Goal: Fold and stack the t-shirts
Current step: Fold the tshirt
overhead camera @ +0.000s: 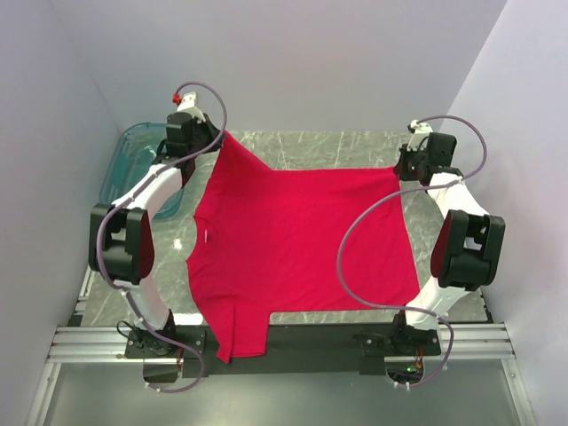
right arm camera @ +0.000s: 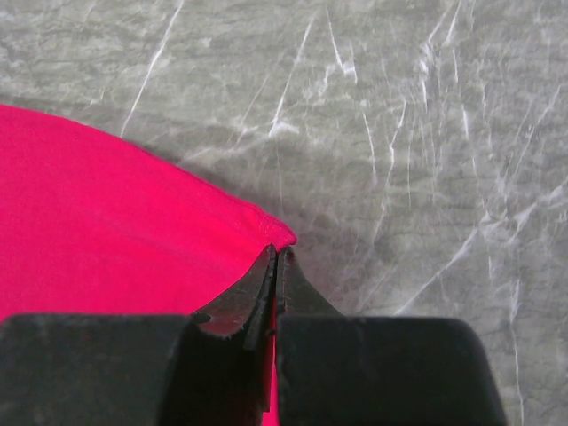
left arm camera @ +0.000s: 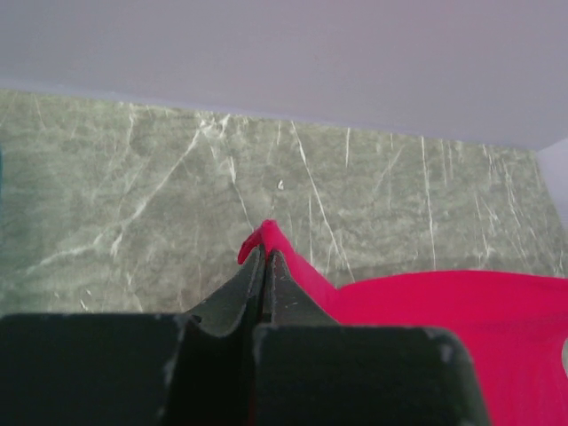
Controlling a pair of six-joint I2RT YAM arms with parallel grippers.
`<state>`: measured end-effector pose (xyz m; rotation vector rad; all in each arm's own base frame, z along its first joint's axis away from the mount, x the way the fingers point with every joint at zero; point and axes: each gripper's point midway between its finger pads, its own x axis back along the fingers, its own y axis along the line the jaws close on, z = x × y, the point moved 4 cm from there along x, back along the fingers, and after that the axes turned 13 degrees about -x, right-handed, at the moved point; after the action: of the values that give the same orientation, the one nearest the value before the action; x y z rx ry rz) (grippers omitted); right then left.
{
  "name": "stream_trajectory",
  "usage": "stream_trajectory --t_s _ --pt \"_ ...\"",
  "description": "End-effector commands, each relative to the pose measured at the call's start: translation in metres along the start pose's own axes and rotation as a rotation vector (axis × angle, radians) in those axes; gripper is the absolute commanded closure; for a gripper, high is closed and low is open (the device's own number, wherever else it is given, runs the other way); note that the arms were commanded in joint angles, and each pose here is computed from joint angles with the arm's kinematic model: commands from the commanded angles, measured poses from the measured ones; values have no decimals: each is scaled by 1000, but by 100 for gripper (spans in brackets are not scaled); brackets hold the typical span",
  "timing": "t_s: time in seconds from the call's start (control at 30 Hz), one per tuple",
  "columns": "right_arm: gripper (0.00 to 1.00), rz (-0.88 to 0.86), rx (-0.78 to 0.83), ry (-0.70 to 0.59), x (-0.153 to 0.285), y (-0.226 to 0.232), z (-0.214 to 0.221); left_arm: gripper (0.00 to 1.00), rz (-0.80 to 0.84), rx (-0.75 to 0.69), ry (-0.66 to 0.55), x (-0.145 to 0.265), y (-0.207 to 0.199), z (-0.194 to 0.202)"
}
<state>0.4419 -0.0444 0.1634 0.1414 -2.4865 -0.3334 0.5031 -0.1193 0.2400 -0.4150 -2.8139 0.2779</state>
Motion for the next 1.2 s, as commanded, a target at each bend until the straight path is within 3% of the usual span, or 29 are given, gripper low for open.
stream_trajectory --t_s 0.0,0.67,1.17 --pt "100 -33 0 -67 19 4 -15 100 50 -28 -41 18 -9 -8" --pt "100 -48 -20 -48 44 -9 9 100 11 -83 -53 84 -9 2" --pt "100 -104 -55 8 22 -8 -2 99 39 -64 -49 106 -16 11"
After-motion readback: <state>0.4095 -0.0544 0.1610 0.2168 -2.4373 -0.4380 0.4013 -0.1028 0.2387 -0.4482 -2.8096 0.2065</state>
